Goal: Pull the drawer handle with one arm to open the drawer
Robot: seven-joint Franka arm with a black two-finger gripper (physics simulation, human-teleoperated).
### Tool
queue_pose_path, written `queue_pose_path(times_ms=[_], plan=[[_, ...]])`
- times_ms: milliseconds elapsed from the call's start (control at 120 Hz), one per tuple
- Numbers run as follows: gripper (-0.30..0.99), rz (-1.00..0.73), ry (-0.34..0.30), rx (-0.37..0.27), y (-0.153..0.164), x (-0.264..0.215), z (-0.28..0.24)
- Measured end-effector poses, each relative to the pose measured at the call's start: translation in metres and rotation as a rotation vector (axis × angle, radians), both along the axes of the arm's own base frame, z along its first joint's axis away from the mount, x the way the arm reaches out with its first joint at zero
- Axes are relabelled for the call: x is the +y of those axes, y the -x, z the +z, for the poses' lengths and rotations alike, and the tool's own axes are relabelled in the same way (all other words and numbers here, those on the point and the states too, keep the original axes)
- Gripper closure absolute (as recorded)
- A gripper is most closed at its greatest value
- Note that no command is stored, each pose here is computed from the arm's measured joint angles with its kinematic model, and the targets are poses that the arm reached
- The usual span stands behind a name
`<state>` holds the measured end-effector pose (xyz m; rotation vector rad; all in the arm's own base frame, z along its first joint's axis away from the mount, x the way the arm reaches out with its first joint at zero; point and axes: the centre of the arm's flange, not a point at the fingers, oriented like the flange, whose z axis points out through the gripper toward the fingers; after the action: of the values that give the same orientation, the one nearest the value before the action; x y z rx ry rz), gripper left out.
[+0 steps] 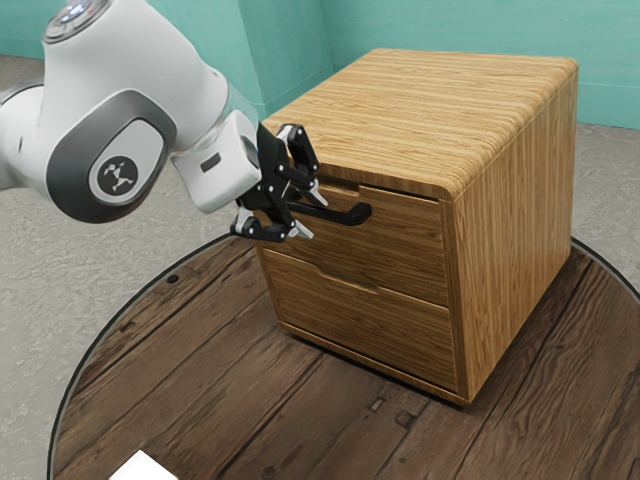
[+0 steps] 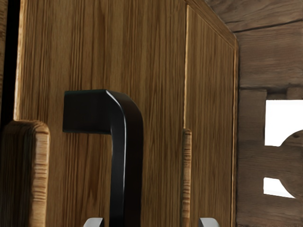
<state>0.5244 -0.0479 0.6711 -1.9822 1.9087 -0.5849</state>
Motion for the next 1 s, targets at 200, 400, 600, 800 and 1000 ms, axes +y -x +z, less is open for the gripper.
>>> queue_pose_path(times_ms=[200,400,600,800,1000], plan=[[0.5,0.0,-0.001,0.005,-0.002,0.0,-0.003],[0.58,0.004,0.002,0.006,-0.002,0.001,-0.005],[0.69,0.01,0.008,0.01,0.002,0.002,-0.006],[0.74,0.014,0.019,0.008,0.012,0.005,-0.005],[0.77,0.02,0.031,0.001,0.024,0.008,-0.002]])
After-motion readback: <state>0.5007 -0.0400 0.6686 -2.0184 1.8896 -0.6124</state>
